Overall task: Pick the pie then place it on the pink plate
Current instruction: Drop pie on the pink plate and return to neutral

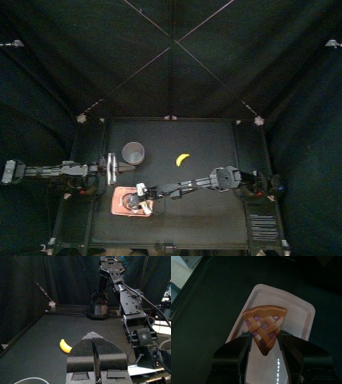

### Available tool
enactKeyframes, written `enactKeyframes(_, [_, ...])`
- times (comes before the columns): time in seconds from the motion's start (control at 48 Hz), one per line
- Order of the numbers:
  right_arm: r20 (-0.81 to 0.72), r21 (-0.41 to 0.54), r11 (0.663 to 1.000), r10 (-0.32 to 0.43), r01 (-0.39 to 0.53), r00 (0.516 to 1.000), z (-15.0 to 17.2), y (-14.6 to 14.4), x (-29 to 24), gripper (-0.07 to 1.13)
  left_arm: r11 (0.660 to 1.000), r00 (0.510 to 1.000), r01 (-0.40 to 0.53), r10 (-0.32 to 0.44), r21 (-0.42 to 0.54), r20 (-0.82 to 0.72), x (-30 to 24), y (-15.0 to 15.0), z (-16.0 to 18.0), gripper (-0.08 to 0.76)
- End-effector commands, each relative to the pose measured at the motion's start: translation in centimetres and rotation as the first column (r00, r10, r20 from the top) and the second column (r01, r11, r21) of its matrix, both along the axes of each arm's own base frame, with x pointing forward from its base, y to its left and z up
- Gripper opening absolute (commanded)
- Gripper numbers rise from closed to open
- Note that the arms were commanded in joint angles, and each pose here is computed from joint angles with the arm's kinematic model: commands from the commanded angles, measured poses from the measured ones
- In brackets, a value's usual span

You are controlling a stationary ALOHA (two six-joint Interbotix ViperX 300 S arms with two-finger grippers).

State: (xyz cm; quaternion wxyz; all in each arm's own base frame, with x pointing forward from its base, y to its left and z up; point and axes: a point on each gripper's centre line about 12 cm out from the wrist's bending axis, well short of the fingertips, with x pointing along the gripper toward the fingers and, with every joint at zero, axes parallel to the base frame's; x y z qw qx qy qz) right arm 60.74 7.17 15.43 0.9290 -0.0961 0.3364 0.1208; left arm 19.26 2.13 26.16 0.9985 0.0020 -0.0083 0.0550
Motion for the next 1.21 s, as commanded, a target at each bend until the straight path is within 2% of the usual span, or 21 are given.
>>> enactKeyframes(0.021, [0.03,0.024,0.999,-0.04,0.039,0.999,2.6,-1.4,0.9,0.82,1.0,1.0,-0.002,0.002,0.003,0.012,0.2,0.0,0.5,0.081])
enactKeyframes(0.167, [0.0,0.026,0.998,-0.049,0.049,0.999,2.4,-1.5,0.9,1.0,1.0,1.0,-0.001,0.001,0.006,0.01,0.2,0.0,0.5,0.081])
enactKeyframes(0.25, [-0.007,0.028,0.998,-0.05,0.05,0.999,2.5,-1.5,0.7,1.06,1.0,1.0,-0.001,0.001,0.007,0.01,0.2,0.0,0.5,0.081])
enactKeyframes(0.542, [-0.013,0.043,0.998,-0.045,0.046,0.999,4.2,-1.0,-1.0,1.06,1.0,1.0,-0.002,0.002,0.007,0.007,0.1,0.1,0.3,0.081])
enactKeyframes(0.875, [0.074,0.084,0.994,-0.077,0.071,0.994,7.5,-0.8,-7.9,1.06,1.0,1.0,-0.002,0.002,0.006,0.002,0.1,0.1,0.2,0.081])
enactKeyframes(1.0, [0.054,0.124,0.987,-0.109,0.102,0.993,7.6,-1.2,-11.0,1.06,1.0,1.0,-0.003,0.003,0.005,0.001,0.1,0.1,0.1,0.081])
enactKeyframes(1.104, [0.046,0.207,0.965,-0.172,0.159,0.984,8.2,-1.6,-13.4,1.06,1.0,1.0,-0.005,0.005,0.003,0.001,0.1,0.1,0.1,0.081])
enactKeyframes(1.208, [0.072,0.246,0.951,-0.212,0.189,0.975,8.9,-2.0,-15.4,1.06,1.0,1.0,-0.005,0.005,0.002,0.0,0.1,0.1,0.0,0.081])
